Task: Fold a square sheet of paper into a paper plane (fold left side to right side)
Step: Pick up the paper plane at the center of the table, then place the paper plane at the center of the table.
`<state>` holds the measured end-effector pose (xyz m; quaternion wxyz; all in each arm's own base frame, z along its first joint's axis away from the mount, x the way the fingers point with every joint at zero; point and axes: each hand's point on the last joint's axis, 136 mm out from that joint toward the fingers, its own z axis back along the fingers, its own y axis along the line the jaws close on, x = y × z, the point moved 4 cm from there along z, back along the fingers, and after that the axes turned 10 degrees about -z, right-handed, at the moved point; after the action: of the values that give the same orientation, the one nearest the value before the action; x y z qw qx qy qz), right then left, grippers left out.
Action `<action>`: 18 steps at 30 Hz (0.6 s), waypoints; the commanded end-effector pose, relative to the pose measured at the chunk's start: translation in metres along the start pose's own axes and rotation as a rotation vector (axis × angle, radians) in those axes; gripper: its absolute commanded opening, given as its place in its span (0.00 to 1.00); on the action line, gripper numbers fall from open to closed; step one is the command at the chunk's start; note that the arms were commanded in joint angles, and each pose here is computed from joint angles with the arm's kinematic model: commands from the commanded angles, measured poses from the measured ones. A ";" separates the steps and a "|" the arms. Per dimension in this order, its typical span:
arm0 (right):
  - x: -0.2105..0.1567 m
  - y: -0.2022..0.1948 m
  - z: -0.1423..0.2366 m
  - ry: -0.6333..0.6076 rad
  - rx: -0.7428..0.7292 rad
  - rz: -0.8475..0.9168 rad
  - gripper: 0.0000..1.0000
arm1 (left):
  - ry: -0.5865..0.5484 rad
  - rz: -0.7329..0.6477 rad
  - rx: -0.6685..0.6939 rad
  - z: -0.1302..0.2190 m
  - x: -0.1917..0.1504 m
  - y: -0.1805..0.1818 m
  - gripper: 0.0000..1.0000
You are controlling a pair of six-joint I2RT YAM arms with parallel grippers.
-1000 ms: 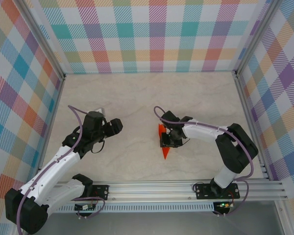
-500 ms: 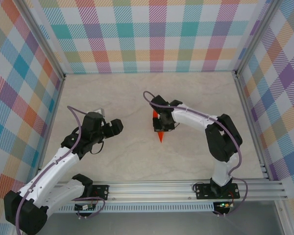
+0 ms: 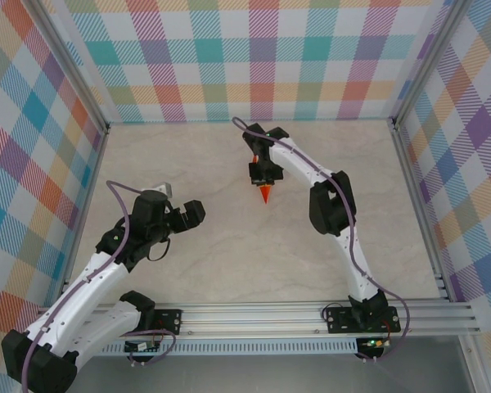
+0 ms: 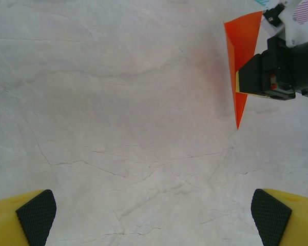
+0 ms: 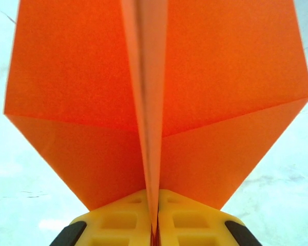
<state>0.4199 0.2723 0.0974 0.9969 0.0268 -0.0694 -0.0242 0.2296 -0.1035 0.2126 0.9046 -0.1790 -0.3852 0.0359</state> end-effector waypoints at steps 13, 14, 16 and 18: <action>-0.022 -0.005 -0.041 0.166 -0.060 0.000 0.12 | 0.022 -0.018 0.001 -0.001 -0.002 0.002 1.00; -0.023 -0.004 -0.043 0.169 -0.061 0.000 0.14 | 0.023 -0.017 0.004 -0.001 -0.002 0.002 1.00; -0.023 -0.004 -0.045 0.173 -0.057 -0.007 0.17 | 0.026 -0.020 0.005 -0.002 -0.002 0.002 1.00; -0.024 -0.003 -0.046 0.173 -0.058 -0.008 0.19 | 0.030 -0.020 0.007 -0.003 -0.003 0.002 1.00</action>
<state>0.4085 0.2713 0.0600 0.9997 0.0065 -0.0032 -0.0213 0.2303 -0.1040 0.2094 0.9077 -0.1761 -0.3794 0.0342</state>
